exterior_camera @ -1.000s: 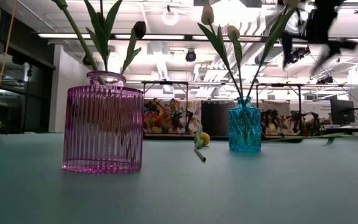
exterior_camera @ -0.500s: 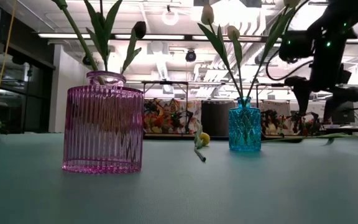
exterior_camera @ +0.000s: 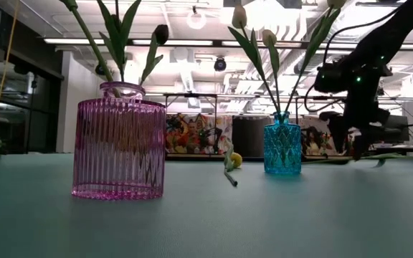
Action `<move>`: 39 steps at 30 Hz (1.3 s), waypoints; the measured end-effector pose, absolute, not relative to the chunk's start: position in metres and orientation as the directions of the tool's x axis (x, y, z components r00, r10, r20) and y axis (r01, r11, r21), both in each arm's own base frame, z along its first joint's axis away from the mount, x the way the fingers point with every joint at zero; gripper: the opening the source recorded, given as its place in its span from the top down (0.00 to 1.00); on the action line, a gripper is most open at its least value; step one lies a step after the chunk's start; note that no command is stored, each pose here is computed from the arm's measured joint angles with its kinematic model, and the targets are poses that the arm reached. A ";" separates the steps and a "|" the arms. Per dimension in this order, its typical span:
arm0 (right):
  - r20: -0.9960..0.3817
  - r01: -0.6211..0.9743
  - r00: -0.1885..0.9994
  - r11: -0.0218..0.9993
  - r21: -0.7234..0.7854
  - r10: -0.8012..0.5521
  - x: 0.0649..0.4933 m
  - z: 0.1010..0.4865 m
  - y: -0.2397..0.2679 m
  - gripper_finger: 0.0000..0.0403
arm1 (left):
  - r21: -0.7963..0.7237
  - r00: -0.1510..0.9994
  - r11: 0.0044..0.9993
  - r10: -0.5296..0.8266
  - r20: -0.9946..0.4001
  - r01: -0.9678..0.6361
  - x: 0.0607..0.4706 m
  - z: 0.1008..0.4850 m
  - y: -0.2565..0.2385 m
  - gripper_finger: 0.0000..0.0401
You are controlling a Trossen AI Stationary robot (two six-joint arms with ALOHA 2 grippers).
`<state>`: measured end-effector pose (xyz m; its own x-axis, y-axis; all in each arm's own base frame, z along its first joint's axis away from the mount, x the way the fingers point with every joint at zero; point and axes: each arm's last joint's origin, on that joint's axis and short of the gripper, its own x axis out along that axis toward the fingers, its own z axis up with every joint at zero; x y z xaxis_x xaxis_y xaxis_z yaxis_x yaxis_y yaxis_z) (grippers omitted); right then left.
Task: Sort flowers into vase by color
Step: Put the right yellow tulip flower into the purple vase
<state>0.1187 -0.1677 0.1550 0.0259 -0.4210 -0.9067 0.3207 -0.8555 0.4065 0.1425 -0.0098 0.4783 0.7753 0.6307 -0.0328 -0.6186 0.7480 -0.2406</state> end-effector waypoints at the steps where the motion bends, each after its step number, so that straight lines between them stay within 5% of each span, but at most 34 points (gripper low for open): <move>1: -0.911 0.317 0.025 -0.861 0.398 -0.412 0.119 0.153 -0.168 0.44 | -0.239 0.780 0.753 0.625 -0.036 -0.613 0.143 0.478 -0.008 0.49; 11: -0.918 0.243 -0.062 -0.898 0.367 -0.392 0.112 0.145 -0.173 0.53 | -0.123 0.808 0.800 0.573 -0.137 -0.588 0.162 0.466 0.026 0.49; 16: -0.927 0.284 -0.133 -0.910 0.303 -0.351 0.110 0.138 -0.171 0.70 | -0.103 0.816 0.824 0.521 -0.250 -0.557 0.170 0.454 0.044 0.49; 20: -0.930 0.388 -0.141 -0.883 0.263 -0.340 0.111 0.135 -0.172 0.94 | -0.076 0.807 0.832 0.505 -0.307 -0.550 0.172 0.448 0.055 0.49; 25: -0.895 0.488 -0.094 -0.804 0.339 -0.435 0.118 0.150 -0.170 0.98 | -0.070 0.812 0.842 0.491 -0.315 -0.535 0.169 0.447 0.065 0.49; 31: -0.698 0.653 -0.014 -0.535 0.536 -0.716 0.131 0.217 -0.170 1.00 | -0.071 0.812 0.836 0.503 -0.295 -0.544 0.160 0.450 0.071 0.49; 39: -0.239 0.817 0.327 0.147 0.558 -0.914 0.143 0.359 -0.140 1.00 | -0.001 0.808 0.845 0.512 -0.292 -0.535 0.157 0.451 0.075 0.49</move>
